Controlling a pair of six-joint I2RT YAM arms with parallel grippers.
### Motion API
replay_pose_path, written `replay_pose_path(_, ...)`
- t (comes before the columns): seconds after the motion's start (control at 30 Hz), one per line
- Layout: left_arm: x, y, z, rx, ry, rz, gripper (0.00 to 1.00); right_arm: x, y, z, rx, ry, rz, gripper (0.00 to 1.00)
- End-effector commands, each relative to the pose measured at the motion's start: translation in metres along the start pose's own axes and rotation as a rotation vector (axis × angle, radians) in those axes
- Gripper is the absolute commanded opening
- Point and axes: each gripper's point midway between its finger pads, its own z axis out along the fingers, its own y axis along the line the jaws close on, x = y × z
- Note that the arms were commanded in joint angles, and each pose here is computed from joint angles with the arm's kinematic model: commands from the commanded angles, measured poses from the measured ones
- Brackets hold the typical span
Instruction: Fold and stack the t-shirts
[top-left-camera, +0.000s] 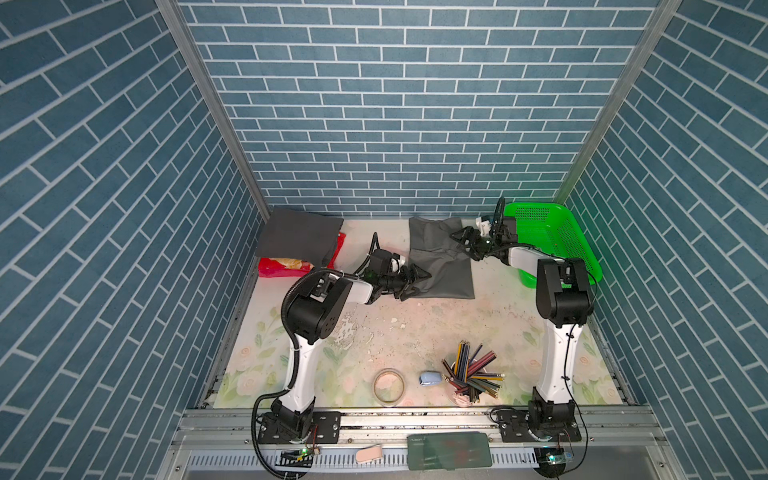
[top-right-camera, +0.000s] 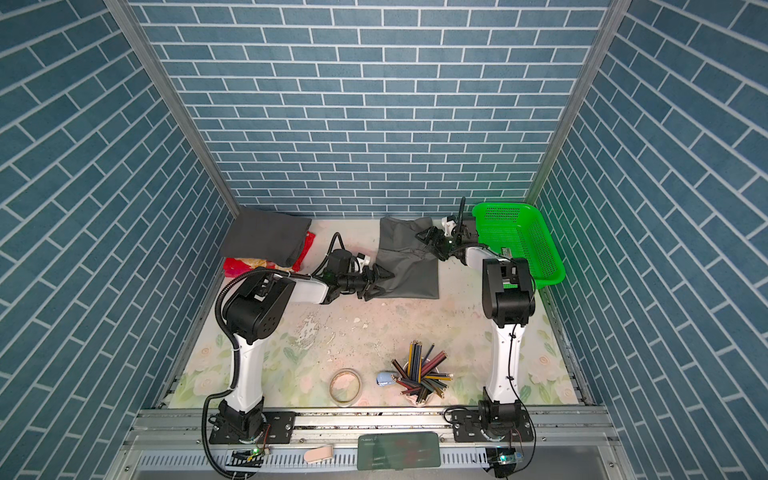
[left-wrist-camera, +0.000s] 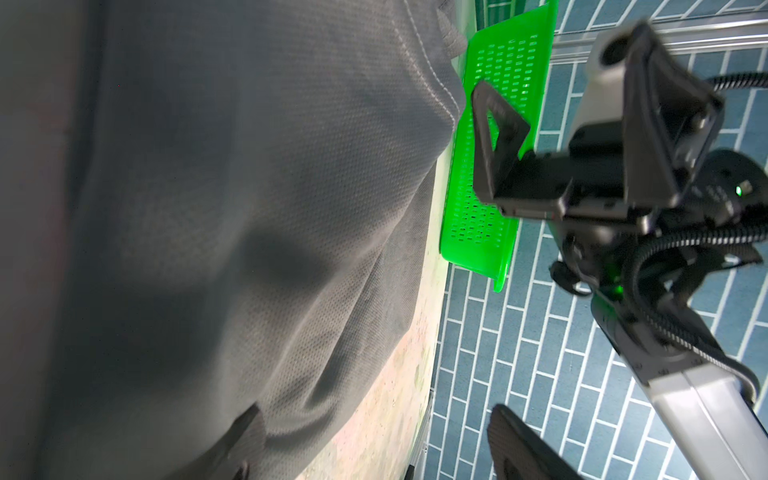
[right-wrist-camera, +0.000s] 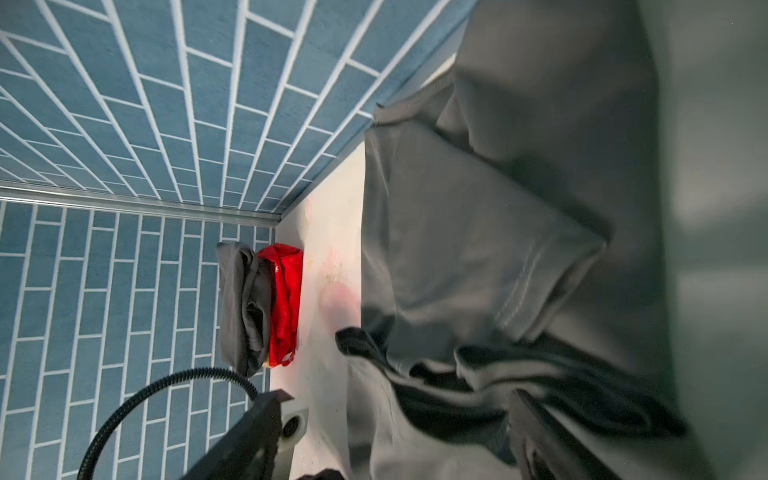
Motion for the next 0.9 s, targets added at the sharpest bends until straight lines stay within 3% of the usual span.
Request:
replay_pose_path(0.0, -0.001, 0.029, 0.004, -0.081, -0.001, -0.036, 0.86, 0.026, 0.015, -0.010, -0.032, 0.025, -0.037, 0.86)
replay_pose_path(0.17, -0.001, 0.030, 0.004, -0.082, 0.001, -0.039, 0.86, 0.064, 0.008, 0.004, -0.063, 0.093, -0.008, 0.87)
replay_pose_path(0.33, 0.001, 0.033, 0.003, -0.090, 0.002, -0.040, 0.86, 0.076, 0.001, 0.021, -0.114, 0.118, 0.029, 0.87)
replay_pose_path(0.87, 0.002, 0.044, -0.001, -0.117, 0.006, -0.049, 0.86, -0.015, -0.002, 0.029, -0.120, 0.017, -0.022, 0.88)
